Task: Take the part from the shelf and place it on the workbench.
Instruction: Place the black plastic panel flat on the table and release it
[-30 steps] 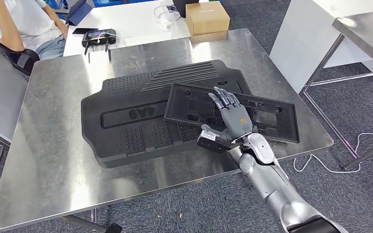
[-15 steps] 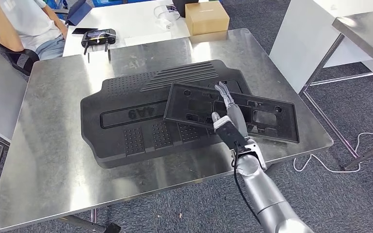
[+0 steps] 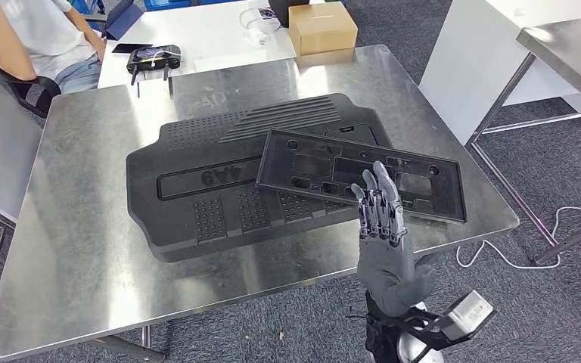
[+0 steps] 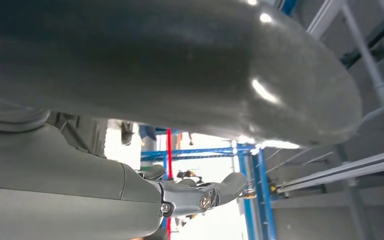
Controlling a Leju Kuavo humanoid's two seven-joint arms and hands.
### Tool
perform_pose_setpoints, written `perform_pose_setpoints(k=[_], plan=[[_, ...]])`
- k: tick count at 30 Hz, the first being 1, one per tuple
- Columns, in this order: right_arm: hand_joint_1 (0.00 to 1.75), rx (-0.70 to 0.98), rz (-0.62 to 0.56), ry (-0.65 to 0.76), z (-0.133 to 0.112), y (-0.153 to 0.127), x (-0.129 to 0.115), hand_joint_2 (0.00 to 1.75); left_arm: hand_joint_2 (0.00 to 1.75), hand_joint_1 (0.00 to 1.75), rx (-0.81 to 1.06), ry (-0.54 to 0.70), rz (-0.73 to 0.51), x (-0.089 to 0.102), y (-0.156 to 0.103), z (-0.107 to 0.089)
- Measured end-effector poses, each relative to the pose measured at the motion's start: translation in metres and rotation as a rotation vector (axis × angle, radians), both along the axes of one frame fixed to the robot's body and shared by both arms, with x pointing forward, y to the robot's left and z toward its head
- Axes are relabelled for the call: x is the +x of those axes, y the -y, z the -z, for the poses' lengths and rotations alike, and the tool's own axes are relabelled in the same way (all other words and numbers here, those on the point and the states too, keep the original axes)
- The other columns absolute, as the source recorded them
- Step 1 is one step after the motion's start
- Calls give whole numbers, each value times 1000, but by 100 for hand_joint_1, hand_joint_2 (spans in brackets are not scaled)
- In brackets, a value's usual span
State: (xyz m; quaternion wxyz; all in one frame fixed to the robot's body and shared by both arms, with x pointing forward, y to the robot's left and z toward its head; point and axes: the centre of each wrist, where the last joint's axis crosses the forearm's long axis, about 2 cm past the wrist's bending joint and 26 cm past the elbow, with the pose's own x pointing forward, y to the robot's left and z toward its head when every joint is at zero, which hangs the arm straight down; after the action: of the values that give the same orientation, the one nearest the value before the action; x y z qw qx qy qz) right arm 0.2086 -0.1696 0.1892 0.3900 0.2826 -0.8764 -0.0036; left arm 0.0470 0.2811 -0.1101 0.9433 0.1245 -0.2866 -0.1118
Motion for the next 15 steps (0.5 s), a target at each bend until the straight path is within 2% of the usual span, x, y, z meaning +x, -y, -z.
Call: perform_pose_setpoints(k=[10,15], plan=[[0,40,-38,26,-7,4,-14,0,0,0,2,-5,-33,-2,-2,0],[0,123,-77,2,-1,13,-31,0,0,0,23,-14,-52,-5,-3,0]])
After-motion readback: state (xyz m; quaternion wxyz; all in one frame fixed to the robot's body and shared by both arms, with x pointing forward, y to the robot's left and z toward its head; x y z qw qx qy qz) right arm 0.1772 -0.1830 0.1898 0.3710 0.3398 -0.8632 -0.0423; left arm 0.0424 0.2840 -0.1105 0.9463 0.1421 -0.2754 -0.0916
